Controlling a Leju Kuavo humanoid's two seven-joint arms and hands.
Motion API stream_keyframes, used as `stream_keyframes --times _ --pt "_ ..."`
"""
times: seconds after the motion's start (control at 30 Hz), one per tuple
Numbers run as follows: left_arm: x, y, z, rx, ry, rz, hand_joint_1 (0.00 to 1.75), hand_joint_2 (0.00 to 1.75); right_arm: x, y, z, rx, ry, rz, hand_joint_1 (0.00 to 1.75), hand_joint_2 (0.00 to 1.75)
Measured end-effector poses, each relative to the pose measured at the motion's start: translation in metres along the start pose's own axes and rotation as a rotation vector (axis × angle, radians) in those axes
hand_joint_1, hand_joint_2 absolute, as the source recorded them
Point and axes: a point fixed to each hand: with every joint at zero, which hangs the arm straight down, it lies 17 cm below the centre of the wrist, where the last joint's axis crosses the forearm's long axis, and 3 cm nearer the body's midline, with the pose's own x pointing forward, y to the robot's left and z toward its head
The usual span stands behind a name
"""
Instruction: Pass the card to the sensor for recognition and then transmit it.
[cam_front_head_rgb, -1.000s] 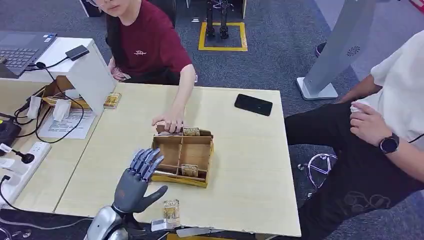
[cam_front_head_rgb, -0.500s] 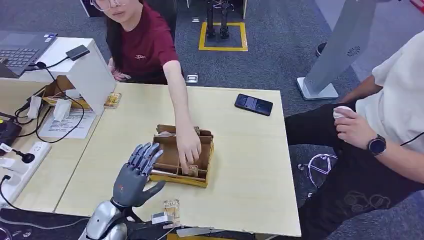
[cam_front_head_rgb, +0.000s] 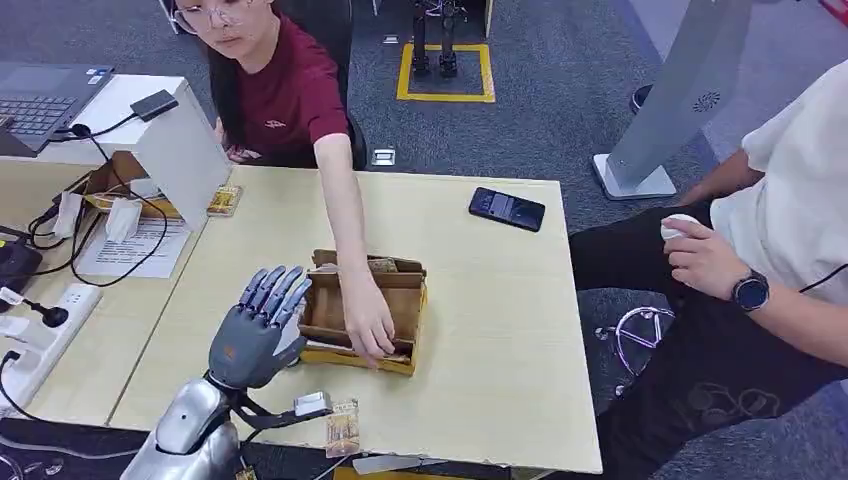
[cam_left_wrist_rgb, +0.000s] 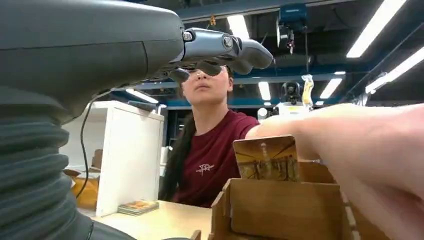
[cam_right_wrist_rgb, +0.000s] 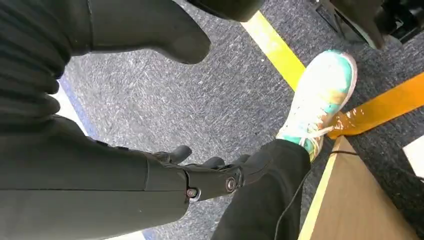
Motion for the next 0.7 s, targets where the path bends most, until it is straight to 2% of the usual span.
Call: stream_keyframes --times 0.7 --pt "-0.0090 -0.0032 -0.0027 -0.005 0.034 -0.006 0.00 1.75 0.0008 -0.0004 -0.0002 0.001 -0.006 0.006 0.00 1.75"
